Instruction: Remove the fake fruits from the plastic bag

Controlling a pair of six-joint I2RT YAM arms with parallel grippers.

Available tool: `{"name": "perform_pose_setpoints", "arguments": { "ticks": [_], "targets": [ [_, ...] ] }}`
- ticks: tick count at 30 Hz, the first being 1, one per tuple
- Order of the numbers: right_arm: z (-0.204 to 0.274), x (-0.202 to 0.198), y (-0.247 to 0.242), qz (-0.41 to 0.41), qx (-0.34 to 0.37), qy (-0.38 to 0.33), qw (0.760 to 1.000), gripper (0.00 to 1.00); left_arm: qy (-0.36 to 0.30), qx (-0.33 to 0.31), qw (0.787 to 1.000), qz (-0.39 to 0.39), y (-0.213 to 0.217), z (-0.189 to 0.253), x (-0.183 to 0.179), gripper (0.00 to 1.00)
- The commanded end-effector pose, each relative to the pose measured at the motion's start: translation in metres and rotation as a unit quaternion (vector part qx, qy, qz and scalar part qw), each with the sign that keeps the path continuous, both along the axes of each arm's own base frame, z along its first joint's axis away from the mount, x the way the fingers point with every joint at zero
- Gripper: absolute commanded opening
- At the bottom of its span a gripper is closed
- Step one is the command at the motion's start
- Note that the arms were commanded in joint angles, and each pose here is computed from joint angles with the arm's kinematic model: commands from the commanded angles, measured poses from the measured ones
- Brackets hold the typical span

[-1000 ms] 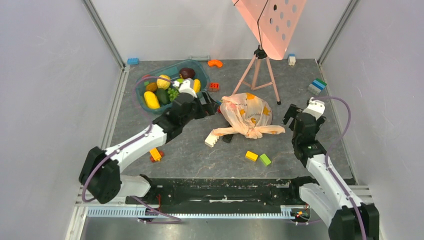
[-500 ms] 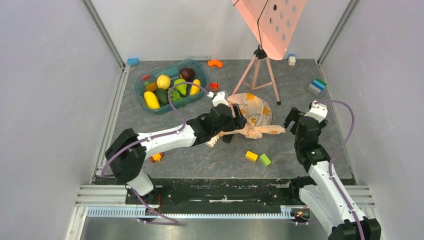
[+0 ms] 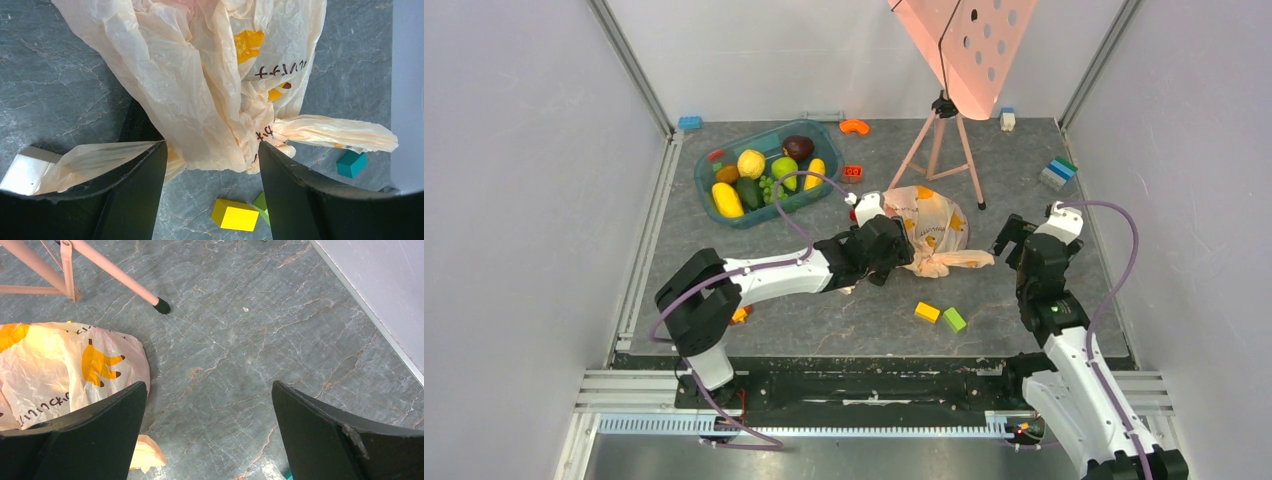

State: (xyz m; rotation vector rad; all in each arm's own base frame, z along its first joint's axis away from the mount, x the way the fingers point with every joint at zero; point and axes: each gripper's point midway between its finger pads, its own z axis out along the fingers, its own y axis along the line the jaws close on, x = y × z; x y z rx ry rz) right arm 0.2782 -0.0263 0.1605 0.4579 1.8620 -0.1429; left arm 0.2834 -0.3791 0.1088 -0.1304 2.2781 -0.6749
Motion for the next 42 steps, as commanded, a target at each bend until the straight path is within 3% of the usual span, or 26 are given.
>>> {"name": "perform_pose_setpoints", "arguments": {
  "ticks": [1, 12, 16, 17, 22, 25, 34, 42],
  "targets": [
    [0.03, 0.004, 0.004, 0.008, 0.01, -0.035, 0.999, 0.97, -0.023, -0.017, 0.999, 0.021, -0.011, 0.016, 0.014, 0.73],
    [0.048, 0.003, 0.016, 0.057, -0.001, -0.055, 0.997, 0.95, -0.047, -0.024, 0.999, -0.004, -0.025, 0.021, 0.02, 0.31],
    [0.053, 0.007, 0.04, 0.142, -0.013, -0.078, 0.987, 0.95, -0.063, -0.033, 0.997, -0.035, -0.035, 0.04, 0.021, 0.04],
    [0.056, 0.007, 0.051, 0.174, -0.016, -0.087, 0.981, 0.95, -0.063, -0.034, 0.997, -0.042, -0.037, 0.045, 0.019, 0.02],
    [0.079, -0.003, 0.113, 0.35, 0.001, -0.147, 0.925, 0.9, -0.064, -0.033, 0.996, -0.045, -0.035, 0.072, 0.017, 0.02],
    [0.087, -0.012, 0.13, 0.397, 0.013, -0.165, 0.903, 0.87, -0.073, -0.037, 0.996, -0.03, -0.025, 0.089, 0.017, 0.02],
    [0.083, -0.031, 0.158, 0.461, 0.076, -0.138, 0.873, 0.67, -0.104, -0.038, 0.993, 0.036, 0.016, 0.138, 0.018, 0.02],
    [0.081, -0.055, 0.188, 0.512, 0.108, -0.105, 0.846, 0.66, -0.088, -0.032, 0.994, 0.048, 0.024, 0.137, 0.014, 0.02]
  ]
}}
